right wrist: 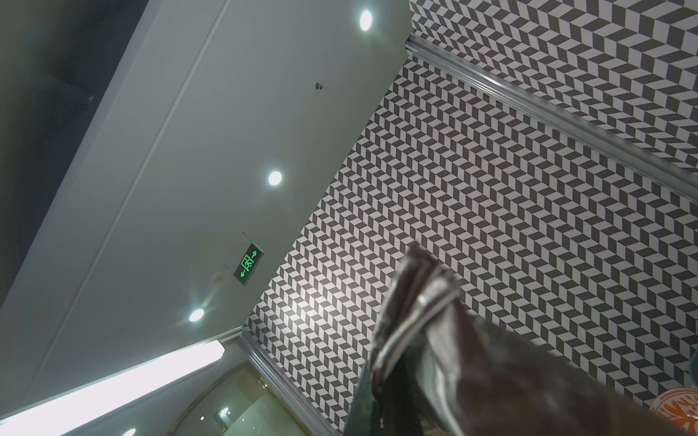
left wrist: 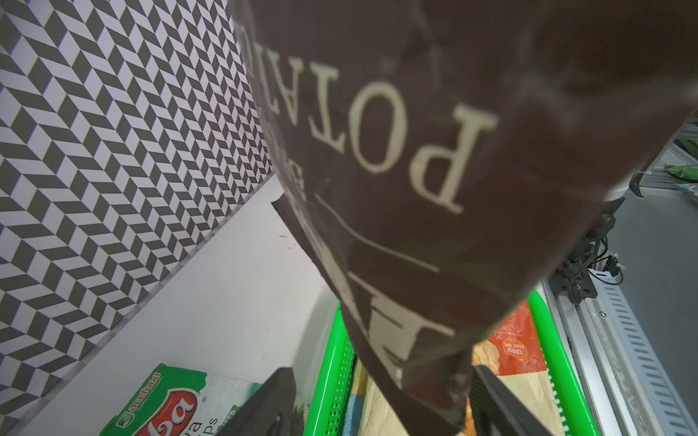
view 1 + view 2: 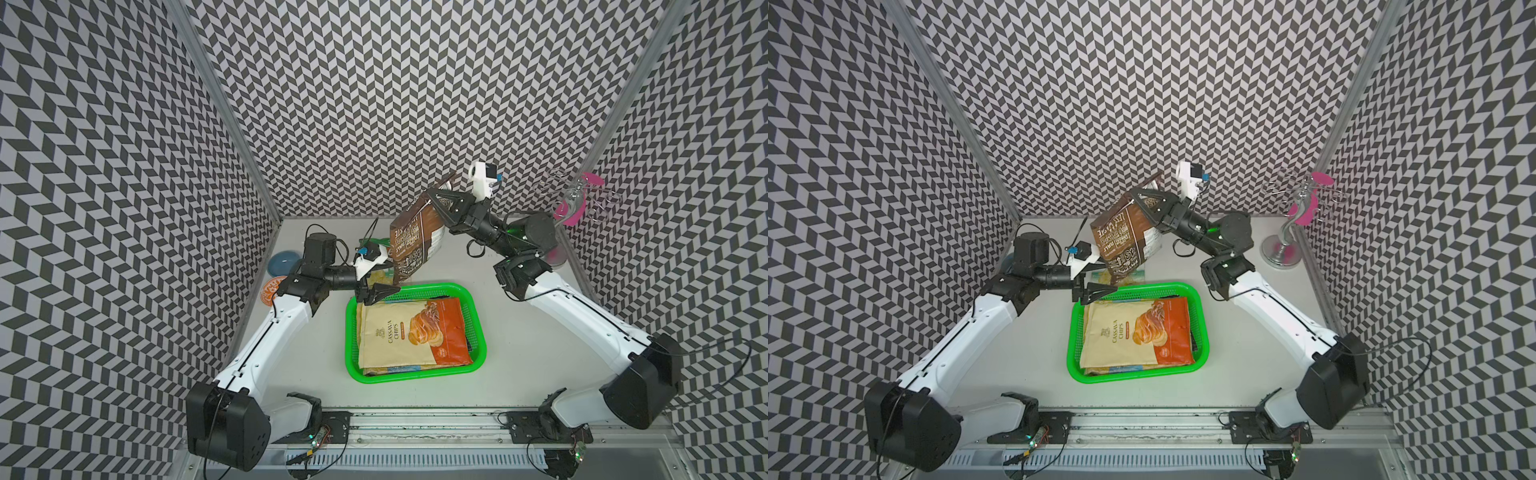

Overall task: Put the potato chips into the basket
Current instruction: Pick up the potato chip from the center of the board.

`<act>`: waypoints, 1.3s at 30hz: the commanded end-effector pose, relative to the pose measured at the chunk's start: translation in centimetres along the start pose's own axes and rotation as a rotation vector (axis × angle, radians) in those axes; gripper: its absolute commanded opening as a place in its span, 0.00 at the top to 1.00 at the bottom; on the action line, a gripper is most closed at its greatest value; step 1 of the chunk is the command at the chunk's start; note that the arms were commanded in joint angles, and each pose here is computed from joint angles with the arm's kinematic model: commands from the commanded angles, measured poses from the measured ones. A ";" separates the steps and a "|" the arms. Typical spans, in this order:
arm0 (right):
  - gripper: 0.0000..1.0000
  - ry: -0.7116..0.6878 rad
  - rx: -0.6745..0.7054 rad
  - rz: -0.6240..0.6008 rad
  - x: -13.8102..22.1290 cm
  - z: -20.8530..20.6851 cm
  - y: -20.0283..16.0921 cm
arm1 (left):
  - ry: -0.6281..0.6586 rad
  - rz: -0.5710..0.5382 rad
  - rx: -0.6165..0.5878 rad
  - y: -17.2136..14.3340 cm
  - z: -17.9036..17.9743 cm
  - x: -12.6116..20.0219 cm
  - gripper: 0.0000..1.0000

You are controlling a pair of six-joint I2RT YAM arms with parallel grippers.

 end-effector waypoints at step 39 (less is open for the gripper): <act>1.00 -0.352 0.030 0.106 9.5 -7.8 -4.4 | 0.282 0.388 -0.114 2.0 0.5 6.8 1.00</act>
Point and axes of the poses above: each gripper's point midway between its finger pads, its own x axis back along the fingers, its own z axis along the line the jaws close on, y = z × x, the point moved 5 cm from there along x, back along the fingers, and after that the axes turned 9 degrees about x, right-handed, at the moved point
